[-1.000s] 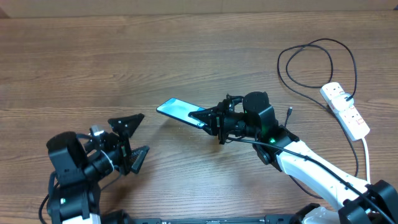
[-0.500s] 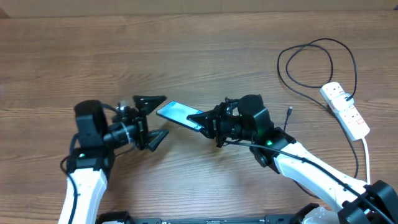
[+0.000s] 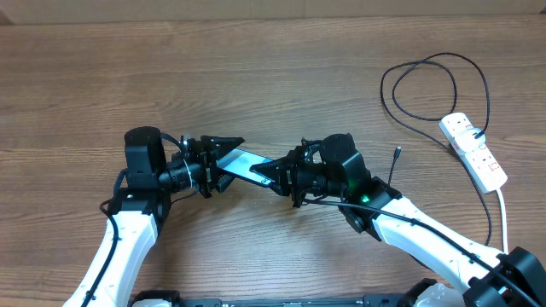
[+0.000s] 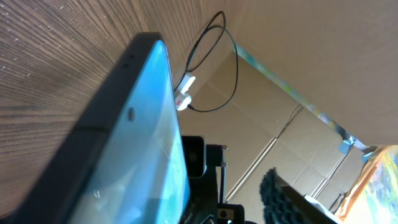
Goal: Plug charger to phone and switch on socket
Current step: 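Bring the left gripper back and grasp the phone's top end, then hold the phone with both grippers and adjust the right gripper's grip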
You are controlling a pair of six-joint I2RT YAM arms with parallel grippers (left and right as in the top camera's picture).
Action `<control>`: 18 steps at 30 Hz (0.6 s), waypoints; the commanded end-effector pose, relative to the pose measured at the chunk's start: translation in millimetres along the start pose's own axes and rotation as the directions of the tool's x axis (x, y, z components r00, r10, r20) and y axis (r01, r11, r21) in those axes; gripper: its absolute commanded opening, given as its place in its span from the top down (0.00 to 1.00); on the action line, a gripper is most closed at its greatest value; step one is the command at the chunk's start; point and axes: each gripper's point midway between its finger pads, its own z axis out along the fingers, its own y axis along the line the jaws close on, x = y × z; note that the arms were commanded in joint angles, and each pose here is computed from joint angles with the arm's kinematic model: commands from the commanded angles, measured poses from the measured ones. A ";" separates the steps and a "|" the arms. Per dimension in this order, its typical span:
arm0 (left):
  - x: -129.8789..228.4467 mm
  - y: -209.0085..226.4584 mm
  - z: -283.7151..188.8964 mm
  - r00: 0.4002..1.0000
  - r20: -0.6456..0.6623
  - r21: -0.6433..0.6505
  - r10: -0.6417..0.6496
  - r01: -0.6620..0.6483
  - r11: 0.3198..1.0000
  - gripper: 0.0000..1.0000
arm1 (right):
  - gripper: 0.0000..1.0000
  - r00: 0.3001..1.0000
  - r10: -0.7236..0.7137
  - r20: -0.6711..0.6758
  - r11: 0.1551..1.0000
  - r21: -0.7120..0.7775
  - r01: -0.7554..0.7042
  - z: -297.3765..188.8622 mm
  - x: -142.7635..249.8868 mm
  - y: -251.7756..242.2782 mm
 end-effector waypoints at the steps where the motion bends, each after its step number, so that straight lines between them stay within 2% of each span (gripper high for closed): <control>1: -0.4 0.0 1.8 1.000 0.003 -0.002 -0.004 0.004 1.000 0.50 | 0.96 1.000 -0.024 0.007 0.999 -0.034 0.025 -1.5 3.4 12.4; 14: 2.2 4.2 10.3 1.000 0.023 -0.024 -0.003 0.003 1.000 0.55 | 0.96 0.998 -0.023 0.065 0.998 -0.054 0.026 -1.9 -6.3 16.2; 18: 4.1 5.6 12.8 1.000 0.023 -0.031 0.002 -0.002 1.000 0.64 | 0.96 0.997 -0.048 0.052 0.995 -0.089 0.053 -2.5 -2.4 25.6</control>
